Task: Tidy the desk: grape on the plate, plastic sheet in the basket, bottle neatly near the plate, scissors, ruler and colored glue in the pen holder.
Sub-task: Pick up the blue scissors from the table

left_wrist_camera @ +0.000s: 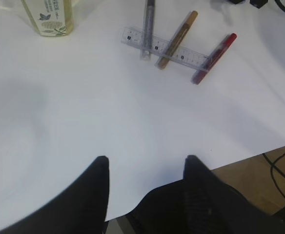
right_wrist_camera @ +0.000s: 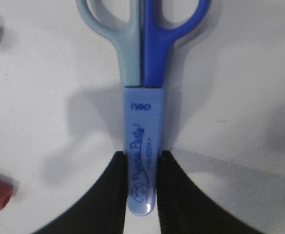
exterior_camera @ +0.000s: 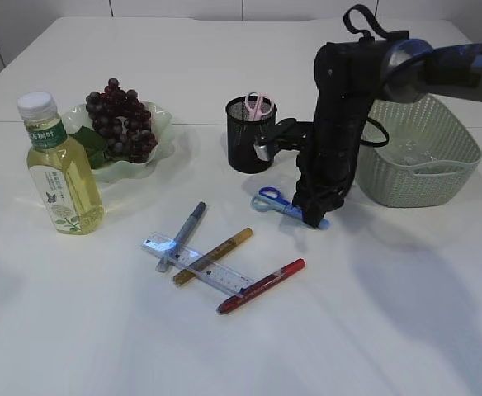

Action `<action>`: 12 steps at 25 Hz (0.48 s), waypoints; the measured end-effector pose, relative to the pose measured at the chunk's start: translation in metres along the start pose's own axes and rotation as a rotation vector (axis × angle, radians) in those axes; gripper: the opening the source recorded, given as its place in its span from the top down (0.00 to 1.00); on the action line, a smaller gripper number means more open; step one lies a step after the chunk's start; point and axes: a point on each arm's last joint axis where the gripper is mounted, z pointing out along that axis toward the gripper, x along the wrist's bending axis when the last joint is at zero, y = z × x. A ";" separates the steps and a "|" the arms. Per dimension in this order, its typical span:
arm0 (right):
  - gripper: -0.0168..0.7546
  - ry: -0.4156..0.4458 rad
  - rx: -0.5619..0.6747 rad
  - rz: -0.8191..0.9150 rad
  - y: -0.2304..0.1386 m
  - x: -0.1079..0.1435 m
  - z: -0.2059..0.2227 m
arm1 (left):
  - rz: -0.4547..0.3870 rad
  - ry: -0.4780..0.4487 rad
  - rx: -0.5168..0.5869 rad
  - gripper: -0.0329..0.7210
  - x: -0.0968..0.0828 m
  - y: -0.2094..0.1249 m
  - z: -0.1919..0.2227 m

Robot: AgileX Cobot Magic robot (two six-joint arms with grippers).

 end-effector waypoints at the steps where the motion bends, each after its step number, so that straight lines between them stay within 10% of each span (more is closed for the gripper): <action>1: 0.78 0.000 0.000 0.002 -0.001 0.001 -0.002 | 0.000 0.000 0.000 0.48 0.000 0.000 0.000; 12: 0.78 0.007 -0.024 0.081 0.000 0.003 -0.010 | -0.075 -0.062 0.072 0.48 -0.003 0.009 0.021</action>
